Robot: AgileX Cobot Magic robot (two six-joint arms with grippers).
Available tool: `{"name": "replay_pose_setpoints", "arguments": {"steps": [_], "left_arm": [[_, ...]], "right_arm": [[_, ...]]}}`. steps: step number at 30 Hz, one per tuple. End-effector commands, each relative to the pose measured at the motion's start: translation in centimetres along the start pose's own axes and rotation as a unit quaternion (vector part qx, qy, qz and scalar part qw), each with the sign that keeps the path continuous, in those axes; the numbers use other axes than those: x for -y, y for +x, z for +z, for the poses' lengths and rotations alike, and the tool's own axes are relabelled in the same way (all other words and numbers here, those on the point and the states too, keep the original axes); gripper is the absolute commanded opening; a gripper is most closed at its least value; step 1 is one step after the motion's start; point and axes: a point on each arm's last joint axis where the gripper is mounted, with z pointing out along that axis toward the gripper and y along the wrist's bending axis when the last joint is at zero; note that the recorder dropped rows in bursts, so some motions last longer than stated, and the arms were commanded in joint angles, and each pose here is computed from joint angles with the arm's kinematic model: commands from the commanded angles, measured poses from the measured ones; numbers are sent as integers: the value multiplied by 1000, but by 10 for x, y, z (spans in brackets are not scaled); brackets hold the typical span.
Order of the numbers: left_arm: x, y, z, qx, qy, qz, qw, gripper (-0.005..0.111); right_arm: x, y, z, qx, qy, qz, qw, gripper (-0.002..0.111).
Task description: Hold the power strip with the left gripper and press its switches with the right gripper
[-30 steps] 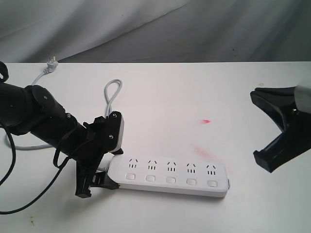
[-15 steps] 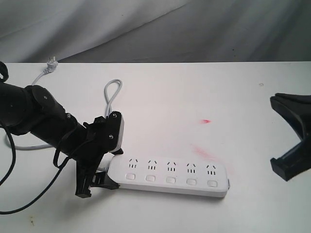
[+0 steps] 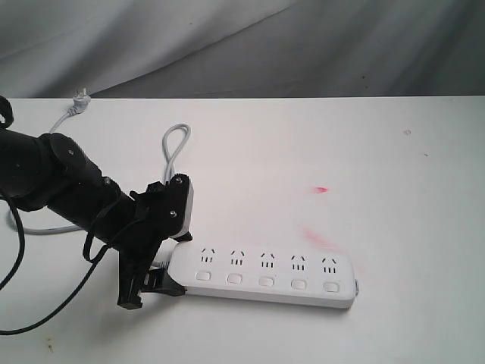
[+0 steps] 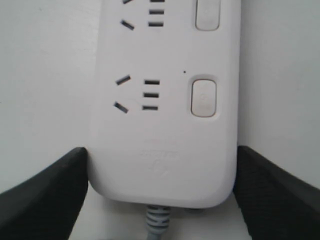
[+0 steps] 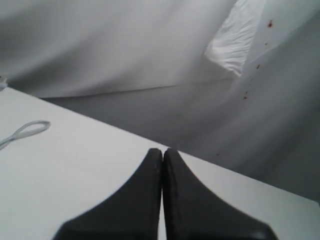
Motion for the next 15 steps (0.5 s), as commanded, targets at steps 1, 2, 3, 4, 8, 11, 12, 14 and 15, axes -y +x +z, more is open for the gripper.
{"name": "replay_pose_setpoints", "arguments": {"steps": [1,2,3,4,8,11,12,14,15], "left_arm": [[1,-1,2,0,4,4,1000,67],[1,-1,2,0,4,4,1000,67],[1,-1,2,0,4,4,1000,67],[1,-1,2,0,4,4,1000,67],[1,-1,2,0,4,4,1000,67],[1,-1,2,0,4,4,1000,67],[1,-1,2,0,4,4,1000,67],[1,-1,2,0,4,4,1000,67],[1,-1,2,0,4,4,1000,67]], "right_arm": [[0,1,-11,28,21,-2,999,0],[0,1,-12,27,24,-2,999,0],[1,1,-12,26,29,-1,999,0],[2,2,-12,25,34,-1,999,0],[5,2,-12,20,53,-1,998,0],[5,2,-12,22,48,1,999,0],[5,2,-12,23,48,11,999,0],[5,1,-12,30,51,31,998,0],[6,3,-12,26,56,12,998,0]]}}
